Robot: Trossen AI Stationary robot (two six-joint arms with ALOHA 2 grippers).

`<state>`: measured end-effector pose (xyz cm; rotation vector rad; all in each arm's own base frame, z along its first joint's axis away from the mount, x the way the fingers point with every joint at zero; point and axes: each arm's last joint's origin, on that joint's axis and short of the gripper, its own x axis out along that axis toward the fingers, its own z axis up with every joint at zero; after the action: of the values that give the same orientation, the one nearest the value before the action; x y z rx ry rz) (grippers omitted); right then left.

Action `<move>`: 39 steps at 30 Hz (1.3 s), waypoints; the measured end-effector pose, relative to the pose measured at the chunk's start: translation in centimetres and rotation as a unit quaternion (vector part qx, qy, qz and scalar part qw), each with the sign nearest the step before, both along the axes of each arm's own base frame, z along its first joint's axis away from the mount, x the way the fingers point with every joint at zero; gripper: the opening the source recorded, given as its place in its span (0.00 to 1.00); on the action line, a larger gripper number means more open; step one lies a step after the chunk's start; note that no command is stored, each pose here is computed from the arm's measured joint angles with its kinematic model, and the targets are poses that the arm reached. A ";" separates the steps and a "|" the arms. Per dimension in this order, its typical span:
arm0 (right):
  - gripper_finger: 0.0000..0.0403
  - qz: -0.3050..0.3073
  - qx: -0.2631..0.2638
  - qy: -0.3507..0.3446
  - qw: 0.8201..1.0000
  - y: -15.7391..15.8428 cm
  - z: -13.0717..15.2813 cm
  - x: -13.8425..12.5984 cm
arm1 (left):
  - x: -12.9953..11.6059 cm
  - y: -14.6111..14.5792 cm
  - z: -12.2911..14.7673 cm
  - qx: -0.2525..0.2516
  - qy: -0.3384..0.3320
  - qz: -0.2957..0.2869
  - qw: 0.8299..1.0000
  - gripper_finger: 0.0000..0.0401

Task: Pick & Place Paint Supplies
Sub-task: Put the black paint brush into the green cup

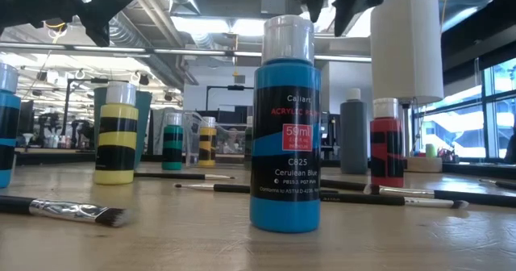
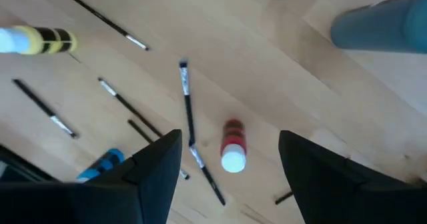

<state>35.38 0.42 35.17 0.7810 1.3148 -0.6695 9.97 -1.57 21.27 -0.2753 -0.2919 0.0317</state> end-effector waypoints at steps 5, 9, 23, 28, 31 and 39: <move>0.63 0.006 0.007 0.006 1.000 1.1 0.1 -1.6 | 0.0 0.0 0.0 0.000 0.000 0.000 1.000 0.49; 0.63 -0.036 -0.016 0.009 0.999 1.9 0.6 -5.1 | 0.0 0.0 0.0 0.000 0.000 0.000 1.000 0.49; 0.63 -0.265 0.006 0.122 0.957 6.7 -6.0 -18.2 | 0.0 0.0 0.0 0.000 0.000 0.000 1.000 0.49; 0.63 -0.252 0.000 0.104 0.962 6.8 -9.0 -18.0 | 0.0 0.0 0.0 0.000 0.000 0.000 1.000 0.49; 0.63 -0.228 -0.006 0.072 0.971 6.3 -10.4 -17.3 | 0.0 0.0 0.0 0.000 0.000 0.000 1.000 0.49; 0.63 -0.249 -0.003 0.107 0.962 3.6 -13.7 -17.9 | 0.0 0.0 0.0 0.000 0.000 0.000 1.000 0.49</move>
<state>17.45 4.01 21.47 1.0724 1.3156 -1.1849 9.97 -1.57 21.27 -0.2753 -0.2919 0.0314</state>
